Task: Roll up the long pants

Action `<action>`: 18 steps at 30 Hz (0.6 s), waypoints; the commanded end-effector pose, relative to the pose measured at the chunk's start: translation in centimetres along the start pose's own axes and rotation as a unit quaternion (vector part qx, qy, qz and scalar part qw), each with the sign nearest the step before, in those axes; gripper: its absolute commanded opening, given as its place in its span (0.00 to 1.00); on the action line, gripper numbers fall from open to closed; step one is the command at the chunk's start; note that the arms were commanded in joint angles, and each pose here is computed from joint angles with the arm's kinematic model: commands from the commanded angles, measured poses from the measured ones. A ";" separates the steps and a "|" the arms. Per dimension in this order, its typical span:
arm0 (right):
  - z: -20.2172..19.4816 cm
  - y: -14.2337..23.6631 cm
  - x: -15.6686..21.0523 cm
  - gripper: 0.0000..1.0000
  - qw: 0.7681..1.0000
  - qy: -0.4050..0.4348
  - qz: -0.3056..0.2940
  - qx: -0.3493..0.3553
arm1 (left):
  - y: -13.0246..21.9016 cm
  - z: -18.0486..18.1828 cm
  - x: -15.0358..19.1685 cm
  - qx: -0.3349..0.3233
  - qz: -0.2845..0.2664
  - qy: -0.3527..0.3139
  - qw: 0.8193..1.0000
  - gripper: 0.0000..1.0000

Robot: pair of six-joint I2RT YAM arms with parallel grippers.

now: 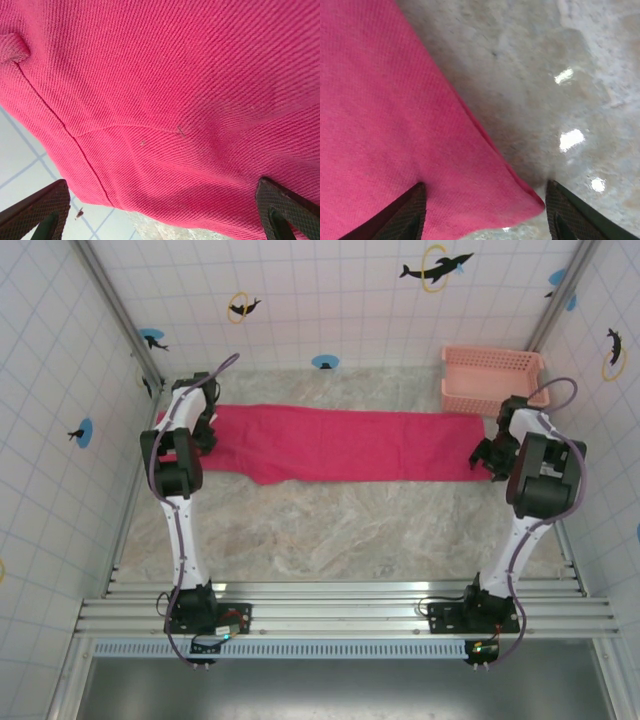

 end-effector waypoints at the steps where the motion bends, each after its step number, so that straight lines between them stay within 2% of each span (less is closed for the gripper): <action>1: 1.4 -2.4 0.4 0.59 1.000 -0.005 0.023 -0.006 | 3.6 -1.0 -0.6 0.016 -0.031 0.008 0.999 0.98; 2: 1.5 -2.4 0.3 0.54 1.000 -0.004 0.021 -0.002 | 4.6 -1.6 -1.1 0.017 -0.042 0.004 0.999 0.97; 5: 1.9 -2.5 0.1 0.28 1.000 -0.006 0.017 -0.015 | 7.1 -4.4 -2.8 0.023 -0.071 -0.013 0.997 0.98; 8: 2.3 -2.1 -0.3 0.02 0.999 -0.008 0.013 -0.029 | 12.3 -6.4 -3.9 0.030 -0.133 -0.011 0.991 0.97; 11: 2.4 -0.4 -0.9 0.00 0.999 0.000 -0.017 -0.032 | 16.2 -9.1 -4.8 0.059 -0.185 -0.005 0.981 0.97; 13: 2.4 1.1 -1.3 0.00 0.998 0.001 -0.039 -0.041 | 17.7 -11.2 -5.4 0.099 -0.211 0.008 0.972 0.97; 15: 2.3 2.7 -1.6 0.00 0.997 0.002 -0.059 -0.052 | 18.2 -13.2 -6.0 0.138 -0.216 0.036 0.966 0.97; 18: 1.6 5.3 -2.2 0.00 0.994 -0.002 -0.084 -0.071 | 18.6 -16.9 -8.0 0.200 -0.221 0.043 0.954 0.97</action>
Point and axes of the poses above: each hand's point on the last joint's axis, 136 mm out from that joint toward the fingers, its own y axis back along the fingers, its own z axis along the line the jaws close on, x = y × z, the point moved 4 cm from there along y, back along the fingers, and after that the axes turned 11 degrees about -y, right-handed, at the moved point
